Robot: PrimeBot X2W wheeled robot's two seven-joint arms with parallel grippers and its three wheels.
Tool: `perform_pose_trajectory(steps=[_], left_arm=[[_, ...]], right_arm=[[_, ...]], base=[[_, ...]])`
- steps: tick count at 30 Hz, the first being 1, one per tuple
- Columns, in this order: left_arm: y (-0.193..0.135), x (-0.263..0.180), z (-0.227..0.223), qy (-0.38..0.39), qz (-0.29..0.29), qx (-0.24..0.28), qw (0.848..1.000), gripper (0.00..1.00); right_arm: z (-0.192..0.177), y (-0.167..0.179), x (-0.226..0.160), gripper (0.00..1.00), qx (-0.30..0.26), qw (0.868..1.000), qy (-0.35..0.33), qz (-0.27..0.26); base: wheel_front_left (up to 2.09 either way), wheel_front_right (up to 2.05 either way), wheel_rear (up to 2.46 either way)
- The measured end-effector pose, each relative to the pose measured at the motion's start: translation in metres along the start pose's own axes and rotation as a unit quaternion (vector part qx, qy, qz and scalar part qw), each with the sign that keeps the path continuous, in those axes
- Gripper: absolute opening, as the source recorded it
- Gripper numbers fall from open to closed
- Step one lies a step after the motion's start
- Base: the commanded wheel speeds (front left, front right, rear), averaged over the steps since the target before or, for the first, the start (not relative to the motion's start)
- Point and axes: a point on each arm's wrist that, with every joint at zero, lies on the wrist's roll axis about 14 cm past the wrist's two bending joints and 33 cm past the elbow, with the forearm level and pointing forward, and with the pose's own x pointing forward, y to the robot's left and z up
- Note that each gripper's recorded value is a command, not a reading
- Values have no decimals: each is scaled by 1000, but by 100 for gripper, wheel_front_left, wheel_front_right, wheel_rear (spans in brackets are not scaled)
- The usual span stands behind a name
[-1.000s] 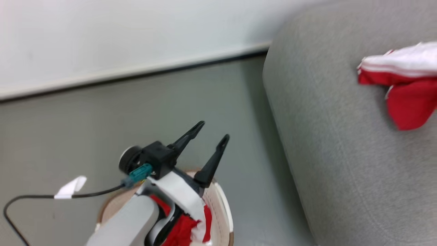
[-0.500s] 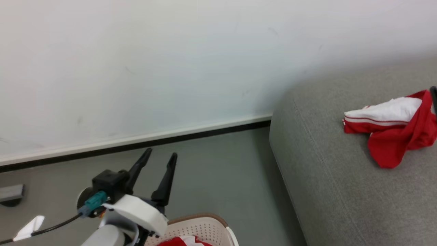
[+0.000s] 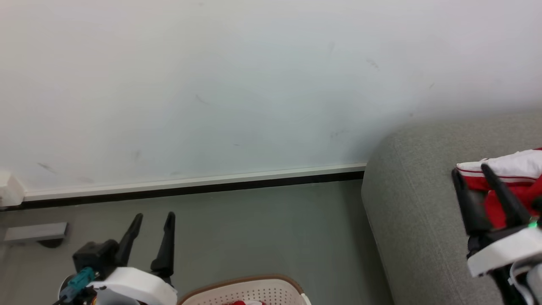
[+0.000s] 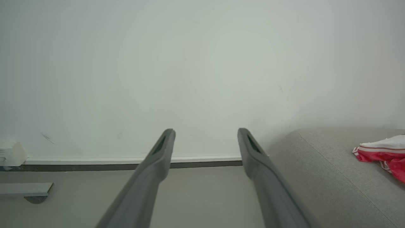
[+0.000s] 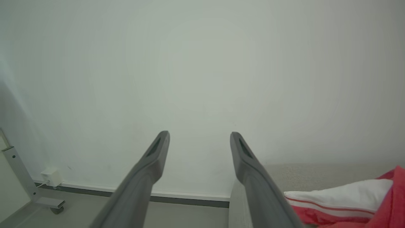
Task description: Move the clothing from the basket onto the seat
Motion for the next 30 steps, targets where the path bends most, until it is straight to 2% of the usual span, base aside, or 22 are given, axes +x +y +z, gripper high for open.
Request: perform_pose_trajectory(steps=[8, 12, 30], left_arm=[[32, -22, 0, -11, 63, 19, 998, 100], [41, -32, -3, -14, 82, 25, 996, 100], [37, -36, -14, -13, 82, 25, 996, 100]], right_arm=[[-43, 22, -26, 100, 26, 999, 22, -12], [-47, 29, -32, 100, 34, 999, 15, -22], [-56, 38, -34, 100, 37, 999, 18, -27]], base=[[0, 0, 0], [0, 0, 0], [0, 0, 0]])
